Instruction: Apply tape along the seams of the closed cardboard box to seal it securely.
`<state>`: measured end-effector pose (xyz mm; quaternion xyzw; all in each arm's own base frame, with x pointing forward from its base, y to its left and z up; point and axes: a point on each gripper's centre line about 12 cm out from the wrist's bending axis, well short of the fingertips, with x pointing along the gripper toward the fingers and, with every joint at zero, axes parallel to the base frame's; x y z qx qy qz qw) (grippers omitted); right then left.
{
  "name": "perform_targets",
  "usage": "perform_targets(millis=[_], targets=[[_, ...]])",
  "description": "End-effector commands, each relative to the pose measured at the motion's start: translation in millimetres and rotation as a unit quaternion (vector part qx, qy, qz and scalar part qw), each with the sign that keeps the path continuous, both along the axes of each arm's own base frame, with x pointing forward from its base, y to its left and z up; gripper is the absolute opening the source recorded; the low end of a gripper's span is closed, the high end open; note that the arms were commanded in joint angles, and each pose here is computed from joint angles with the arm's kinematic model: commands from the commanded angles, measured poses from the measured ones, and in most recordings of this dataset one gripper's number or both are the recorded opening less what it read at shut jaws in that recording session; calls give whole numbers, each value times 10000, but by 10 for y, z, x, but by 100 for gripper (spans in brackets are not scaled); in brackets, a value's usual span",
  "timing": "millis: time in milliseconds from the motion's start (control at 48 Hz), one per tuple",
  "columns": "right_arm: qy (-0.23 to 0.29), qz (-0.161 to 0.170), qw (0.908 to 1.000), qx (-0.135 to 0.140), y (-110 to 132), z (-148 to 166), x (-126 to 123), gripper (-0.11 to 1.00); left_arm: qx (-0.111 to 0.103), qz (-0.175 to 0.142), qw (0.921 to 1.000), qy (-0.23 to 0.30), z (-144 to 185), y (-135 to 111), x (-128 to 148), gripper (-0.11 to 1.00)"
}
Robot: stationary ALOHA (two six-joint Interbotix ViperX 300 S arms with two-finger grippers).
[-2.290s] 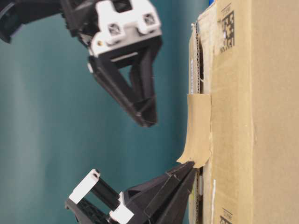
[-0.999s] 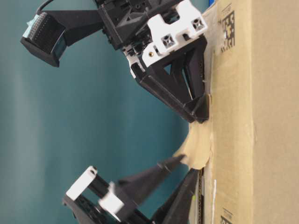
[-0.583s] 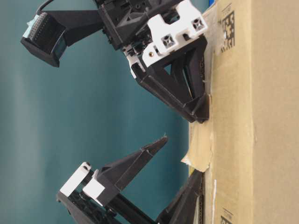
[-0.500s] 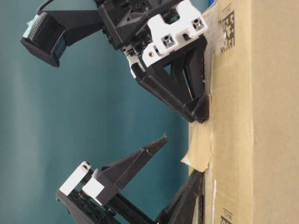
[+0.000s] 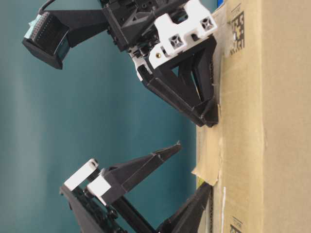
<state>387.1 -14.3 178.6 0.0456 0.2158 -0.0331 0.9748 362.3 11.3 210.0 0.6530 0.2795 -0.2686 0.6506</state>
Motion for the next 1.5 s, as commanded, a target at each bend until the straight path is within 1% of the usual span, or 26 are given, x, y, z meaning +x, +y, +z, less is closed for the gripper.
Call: perform_targets(millis=[0,208,687,1083,1208,1291,1374,1478], targets=[[-108,14,9999,9,17,68,7,52,3,15,10000,-69,102,13,52,68],[-69,22,10000,10,23,45,-3,52,-39,51,10000,22,108,12,51,68],[-24,29,10000,24,35,18,-27,52,-52,53,9998,191,85,10,19,68],[-16,60,10000,25,59,13,-31,52,-57,58,9998,198,85,9,-11,68],[-16,67,10000,25,65,13,-31,52,-52,60,10000,60,137,9,-25,68],[-16,83,10000,25,77,18,-37,52,-81,88,9998,-156,207,7,-44,67],[-62,111,9999,18,95,54,-46,52,-189,197,9981,-549,299,7,-80,67],[-223,148,9996,-3,114,179,-80,52,-428,402,9924,-1081,375,3,-144,67]])
